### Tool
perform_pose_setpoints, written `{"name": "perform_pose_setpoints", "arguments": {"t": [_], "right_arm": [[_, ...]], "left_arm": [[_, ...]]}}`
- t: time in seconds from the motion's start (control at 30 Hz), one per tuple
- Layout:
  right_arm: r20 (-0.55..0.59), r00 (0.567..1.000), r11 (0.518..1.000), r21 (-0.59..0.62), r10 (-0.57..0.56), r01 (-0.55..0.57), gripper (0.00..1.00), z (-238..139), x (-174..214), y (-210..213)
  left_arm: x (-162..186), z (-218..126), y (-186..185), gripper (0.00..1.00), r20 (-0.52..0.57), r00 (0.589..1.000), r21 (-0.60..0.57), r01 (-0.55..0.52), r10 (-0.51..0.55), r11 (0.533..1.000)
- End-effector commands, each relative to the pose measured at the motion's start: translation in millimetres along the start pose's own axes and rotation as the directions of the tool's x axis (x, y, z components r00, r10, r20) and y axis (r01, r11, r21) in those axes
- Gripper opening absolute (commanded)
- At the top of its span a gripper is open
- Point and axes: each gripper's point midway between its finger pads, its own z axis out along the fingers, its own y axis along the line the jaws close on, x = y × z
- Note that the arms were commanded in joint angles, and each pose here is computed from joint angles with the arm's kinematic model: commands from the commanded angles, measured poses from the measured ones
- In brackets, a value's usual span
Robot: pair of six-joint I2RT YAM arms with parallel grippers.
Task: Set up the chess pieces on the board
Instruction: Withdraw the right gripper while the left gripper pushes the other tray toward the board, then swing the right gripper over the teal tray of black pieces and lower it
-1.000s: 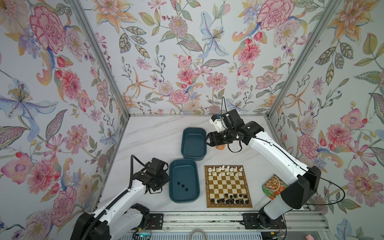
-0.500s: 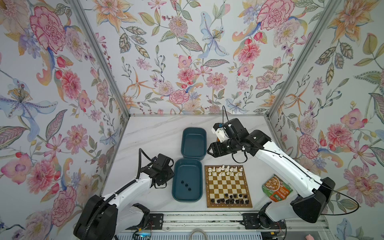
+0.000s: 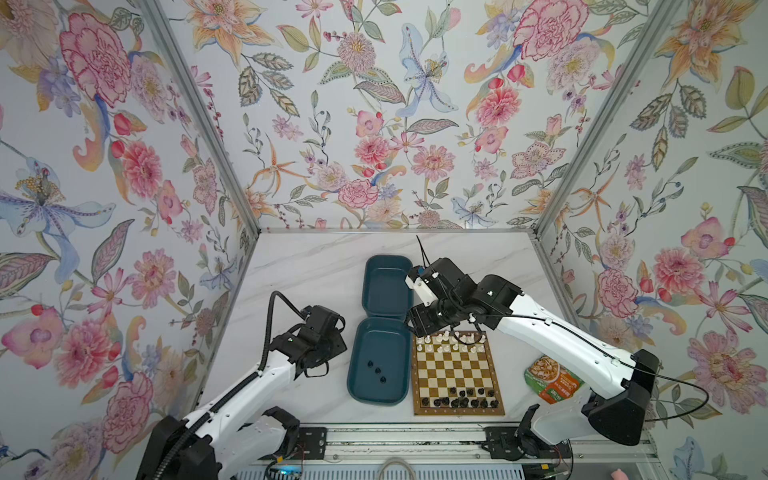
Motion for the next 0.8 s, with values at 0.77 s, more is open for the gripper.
{"name": "perform_pose_setpoints", "arguments": {"t": [0.77], "right_arm": [[-0.28,0.96,0.994,0.087,-0.035,0.062,0.28,159.6,55.7,69.9]], "left_arm": [[-149.1,-29.2,49.9,0.6,0.194,0.976,-0.088,-0.081,0.097,0.993]]}}
